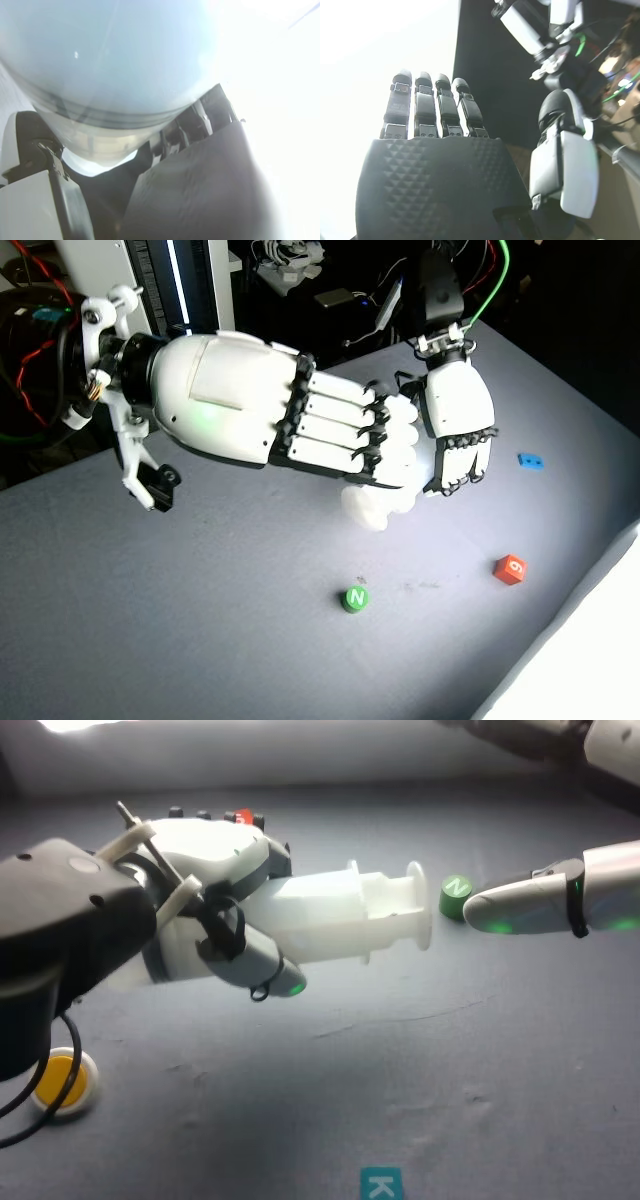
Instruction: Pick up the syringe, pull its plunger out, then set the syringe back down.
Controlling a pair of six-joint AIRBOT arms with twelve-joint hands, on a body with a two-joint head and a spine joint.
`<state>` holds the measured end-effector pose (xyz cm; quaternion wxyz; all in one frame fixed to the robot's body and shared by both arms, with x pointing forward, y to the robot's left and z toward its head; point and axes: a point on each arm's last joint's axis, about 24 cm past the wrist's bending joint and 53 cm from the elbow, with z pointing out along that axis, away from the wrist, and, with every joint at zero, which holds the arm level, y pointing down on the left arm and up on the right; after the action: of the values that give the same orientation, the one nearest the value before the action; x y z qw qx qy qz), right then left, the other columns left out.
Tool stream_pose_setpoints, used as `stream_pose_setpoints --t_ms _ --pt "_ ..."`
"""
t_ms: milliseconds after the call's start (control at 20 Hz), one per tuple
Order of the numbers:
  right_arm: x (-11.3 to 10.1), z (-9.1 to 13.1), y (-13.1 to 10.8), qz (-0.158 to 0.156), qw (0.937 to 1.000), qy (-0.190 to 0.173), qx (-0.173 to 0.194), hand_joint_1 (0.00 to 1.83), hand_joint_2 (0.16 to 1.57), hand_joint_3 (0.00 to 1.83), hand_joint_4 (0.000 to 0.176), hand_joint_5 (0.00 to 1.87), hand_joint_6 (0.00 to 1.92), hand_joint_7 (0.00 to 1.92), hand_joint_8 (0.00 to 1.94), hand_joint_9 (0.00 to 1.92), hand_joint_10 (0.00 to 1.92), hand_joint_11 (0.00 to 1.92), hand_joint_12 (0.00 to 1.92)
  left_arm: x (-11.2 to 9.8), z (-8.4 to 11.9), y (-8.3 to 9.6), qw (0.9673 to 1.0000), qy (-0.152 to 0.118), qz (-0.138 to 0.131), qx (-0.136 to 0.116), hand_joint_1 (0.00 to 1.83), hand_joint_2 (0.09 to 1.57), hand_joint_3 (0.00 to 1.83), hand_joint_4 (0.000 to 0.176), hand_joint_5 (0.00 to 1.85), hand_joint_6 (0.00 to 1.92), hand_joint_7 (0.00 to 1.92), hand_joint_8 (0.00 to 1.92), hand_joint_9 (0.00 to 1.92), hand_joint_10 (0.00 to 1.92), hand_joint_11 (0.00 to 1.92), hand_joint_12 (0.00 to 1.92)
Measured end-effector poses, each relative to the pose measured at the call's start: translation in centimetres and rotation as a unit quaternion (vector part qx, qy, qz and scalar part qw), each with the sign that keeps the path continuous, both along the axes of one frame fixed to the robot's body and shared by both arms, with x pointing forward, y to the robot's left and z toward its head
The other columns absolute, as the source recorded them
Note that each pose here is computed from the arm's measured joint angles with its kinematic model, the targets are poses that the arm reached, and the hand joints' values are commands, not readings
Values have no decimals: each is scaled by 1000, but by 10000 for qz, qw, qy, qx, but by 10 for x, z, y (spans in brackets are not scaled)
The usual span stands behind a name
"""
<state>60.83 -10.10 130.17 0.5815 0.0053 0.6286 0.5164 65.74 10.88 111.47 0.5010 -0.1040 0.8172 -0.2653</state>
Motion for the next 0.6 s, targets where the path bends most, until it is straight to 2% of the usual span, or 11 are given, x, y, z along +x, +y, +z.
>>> stream_pose_setpoints --t_ms 100,150,200,250,300,450,600 --pt "3 1 -1 -10 9996 224 150 629 849 0 0 0 0 2 0 17 5 32 33 2 14 1 9999 -98 -10 -36 1211 1174 0 0 881 986 877 1326 782 957 459 1284" --pt "5 -1 -1 -8 9993 330 157 746 845 0 0 0 0 0 0 22 7 41 42 2 17 2 9999 -122 -8 -48 1213 1173 0 0 888 969 875 1336 778 981 449 1325" --pt "6 -5 1 14 9987 495 156 797 844 0 0 0 0 0 0 22 6 42 48 4 21 4 9999 -125 37 -83 1200 1180 2 0 859 1035 868 1320 758 961 428 1323" --pt "7 -8 0 3 9982 581 130 838 823 10 0 0 0 0 0 29 6 8 175 4 22 6 9999 -114 56 -108 1208 1172 0 0 867 1019 896 1284 784 951 443 1319" --pt "8 -11 0 1 9978 654 117 862 813 9 0 0 0 0 0 28 4 1 218 5 25 5 9999 -119 57 -101 1205 1173 1 0 862 1031 893 1281 785 931 437 1323" --pt "11 -14 -1 -3 9964 820 217 897 844 15 0 0 0 0 0 12 5 0 189 7 35 1 9998 -173 8 -119 1201 1170 0 0 864 1056 904 1231 823 796 444 1282" --pt "15 -11 5 44 9960 826 336 943 916 22 0 0 0 0 0 36 8 0 314 7 37 -1 9997 -161 -2 -169 1201 1167 0 0 846 1096 929 1178 872 731 463 1268"
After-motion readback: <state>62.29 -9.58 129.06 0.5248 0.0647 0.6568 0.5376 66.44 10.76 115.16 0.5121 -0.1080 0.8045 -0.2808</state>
